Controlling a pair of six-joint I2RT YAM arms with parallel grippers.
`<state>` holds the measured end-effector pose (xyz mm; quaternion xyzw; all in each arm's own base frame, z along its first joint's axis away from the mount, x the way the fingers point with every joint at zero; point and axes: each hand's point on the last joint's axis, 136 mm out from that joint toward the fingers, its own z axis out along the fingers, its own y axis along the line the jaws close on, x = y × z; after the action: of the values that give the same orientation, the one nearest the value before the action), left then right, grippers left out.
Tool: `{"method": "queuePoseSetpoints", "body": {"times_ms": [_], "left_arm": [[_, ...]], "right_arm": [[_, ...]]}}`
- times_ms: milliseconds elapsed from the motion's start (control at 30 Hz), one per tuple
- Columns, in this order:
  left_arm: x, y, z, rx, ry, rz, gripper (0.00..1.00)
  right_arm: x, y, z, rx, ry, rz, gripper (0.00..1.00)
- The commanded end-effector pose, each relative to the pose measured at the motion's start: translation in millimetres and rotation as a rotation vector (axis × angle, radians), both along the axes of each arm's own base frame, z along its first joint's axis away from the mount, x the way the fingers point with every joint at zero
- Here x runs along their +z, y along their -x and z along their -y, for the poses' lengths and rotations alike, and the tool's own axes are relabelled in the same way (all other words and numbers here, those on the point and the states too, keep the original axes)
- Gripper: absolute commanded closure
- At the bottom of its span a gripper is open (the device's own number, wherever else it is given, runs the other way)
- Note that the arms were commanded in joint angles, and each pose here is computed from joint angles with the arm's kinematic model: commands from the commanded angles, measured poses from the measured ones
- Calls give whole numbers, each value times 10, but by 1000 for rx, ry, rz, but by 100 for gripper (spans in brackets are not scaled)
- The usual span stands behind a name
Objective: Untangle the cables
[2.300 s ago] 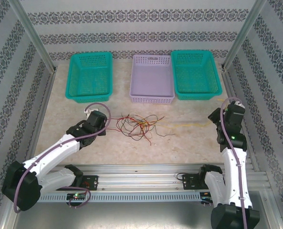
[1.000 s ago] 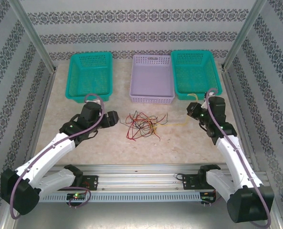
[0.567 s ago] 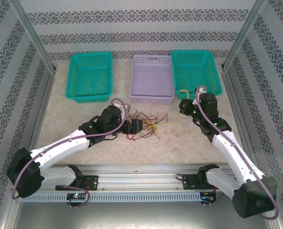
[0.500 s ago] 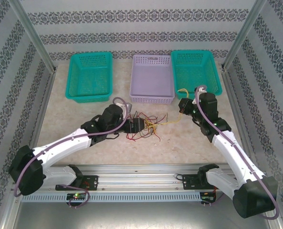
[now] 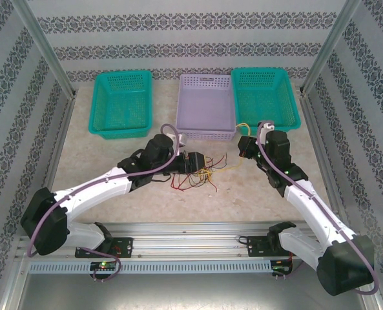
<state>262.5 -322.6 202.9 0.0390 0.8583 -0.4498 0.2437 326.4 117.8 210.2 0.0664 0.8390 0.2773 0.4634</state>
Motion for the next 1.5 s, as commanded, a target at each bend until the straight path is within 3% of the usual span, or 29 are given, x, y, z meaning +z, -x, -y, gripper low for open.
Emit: {"method": "queuePoseSetpoints", "body": {"times_ms": [0,100,233,467,667,767,800,933,1033,1333,1467], "left_arm": [[68,99,160,-57,37,-28,30],[-35,128,184,-79,1,-60,32],[-163,123,178,-77,-41,-86,49],[-162,53,196,-66,-60,-73,65],[-145,28,199,-61,-59,-59,97],[-105,16,172,-46,-51,-42,100],[-89,6,146,-32,-54,-34,100],[-14,-40,-54,73,-60,2,100],[78,-65,-205,160,-31,25,100],[228,-128,-539,334,2,84,100],[365,-167,-595,366,31,135,100]], "right_arm": [[185,-9,-30,5,-1,84,100],[247,6,-37,6,5,105,100],[297,32,-54,8,11,129,100],[293,77,-144,46,22,142,100],[275,111,-155,56,29,151,100],[286,127,-174,73,35,155,100],[291,132,-171,75,43,154,97],[380,169,-124,67,56,173,53],[369,193,-57,47,79,127,32],[453,469,-401,233,-83,78,21],[390,542,-418,238,-67,65,20]]}}
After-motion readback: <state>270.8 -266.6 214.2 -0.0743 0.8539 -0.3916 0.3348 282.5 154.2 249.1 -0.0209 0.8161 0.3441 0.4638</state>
